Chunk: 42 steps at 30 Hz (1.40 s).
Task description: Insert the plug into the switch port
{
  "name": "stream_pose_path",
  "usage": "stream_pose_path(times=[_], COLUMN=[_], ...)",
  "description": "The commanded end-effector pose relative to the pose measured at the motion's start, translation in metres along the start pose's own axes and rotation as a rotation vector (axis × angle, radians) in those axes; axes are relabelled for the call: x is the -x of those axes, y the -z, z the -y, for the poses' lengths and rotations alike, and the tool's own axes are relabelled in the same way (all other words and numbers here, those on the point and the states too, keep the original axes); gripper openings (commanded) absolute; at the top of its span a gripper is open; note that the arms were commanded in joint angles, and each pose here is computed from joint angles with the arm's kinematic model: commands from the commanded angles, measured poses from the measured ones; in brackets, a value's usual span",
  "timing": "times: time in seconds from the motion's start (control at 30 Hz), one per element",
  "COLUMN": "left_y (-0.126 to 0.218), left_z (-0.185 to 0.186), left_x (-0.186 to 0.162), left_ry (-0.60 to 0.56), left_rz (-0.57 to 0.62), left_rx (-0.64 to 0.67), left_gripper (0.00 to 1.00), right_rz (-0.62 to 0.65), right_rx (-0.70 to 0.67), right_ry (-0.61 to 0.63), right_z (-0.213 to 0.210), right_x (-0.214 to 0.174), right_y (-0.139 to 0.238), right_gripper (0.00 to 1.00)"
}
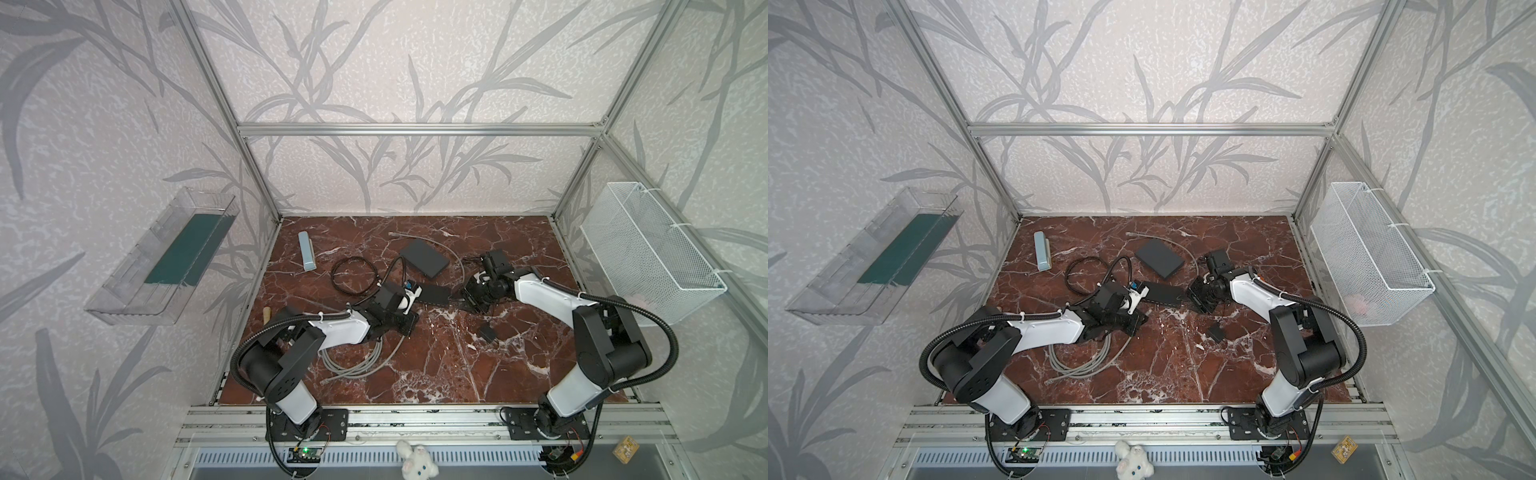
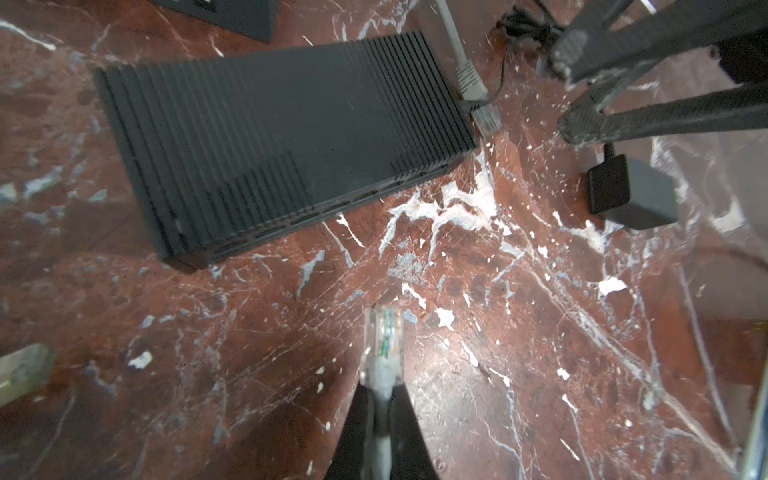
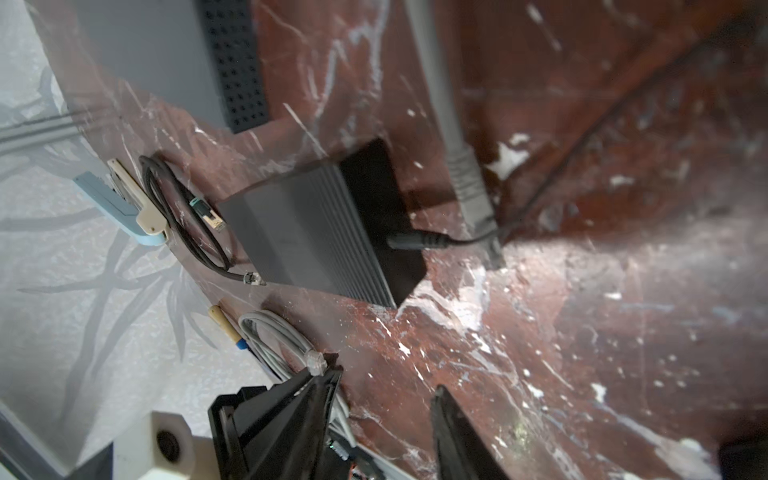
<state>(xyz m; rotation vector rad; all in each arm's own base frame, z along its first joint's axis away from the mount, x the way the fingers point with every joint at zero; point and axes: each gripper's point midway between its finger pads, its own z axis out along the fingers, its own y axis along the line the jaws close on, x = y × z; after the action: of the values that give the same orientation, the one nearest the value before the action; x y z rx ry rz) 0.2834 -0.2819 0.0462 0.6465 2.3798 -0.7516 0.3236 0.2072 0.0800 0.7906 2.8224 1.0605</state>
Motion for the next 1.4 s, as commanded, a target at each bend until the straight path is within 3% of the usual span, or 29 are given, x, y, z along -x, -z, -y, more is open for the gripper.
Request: stream_pose_path(times=[0.0, 0.37, 0.5, 0.87, 1.37], left_y=[0.004, -0.012, -0.013, -0.021, -0.025], left_z=[0.011, -0.015, -0.022, -0.037, -0.050], left_x=[0.010, 0.002, 0.002, 0.004, -0.001], left_ry=[0.067, 0.147, 0.181, 0.378, 0.496], left_rz=[0.036, -0.001, 0.006, 0.022, -0.004], left_rx=[-0.133, -0.066, -0.048, -0.062, -0.001], left_gripper=[0.00, 0.00, 0.00, 0.00, 0.00], right_rz=[0.060, 0.202, 0.194, 0.125, 0.030], right_rx=[-0.034, -0.082, -0.107, -0.084, -0.052], right_ry=[0.245, 0.833, 0.978, 1.069, 1.118], right_z=[-0.008, -0.059, -0.068, -0.079, -0.081], right_x=[0.012, 0.040, 0.043, 0.058, 0.047], right_y=[0.009, -0.006, -0.021, -0.060, -0.088], right_gripper=[0.45, 0.51, 0.52, 0.56, 0.56])
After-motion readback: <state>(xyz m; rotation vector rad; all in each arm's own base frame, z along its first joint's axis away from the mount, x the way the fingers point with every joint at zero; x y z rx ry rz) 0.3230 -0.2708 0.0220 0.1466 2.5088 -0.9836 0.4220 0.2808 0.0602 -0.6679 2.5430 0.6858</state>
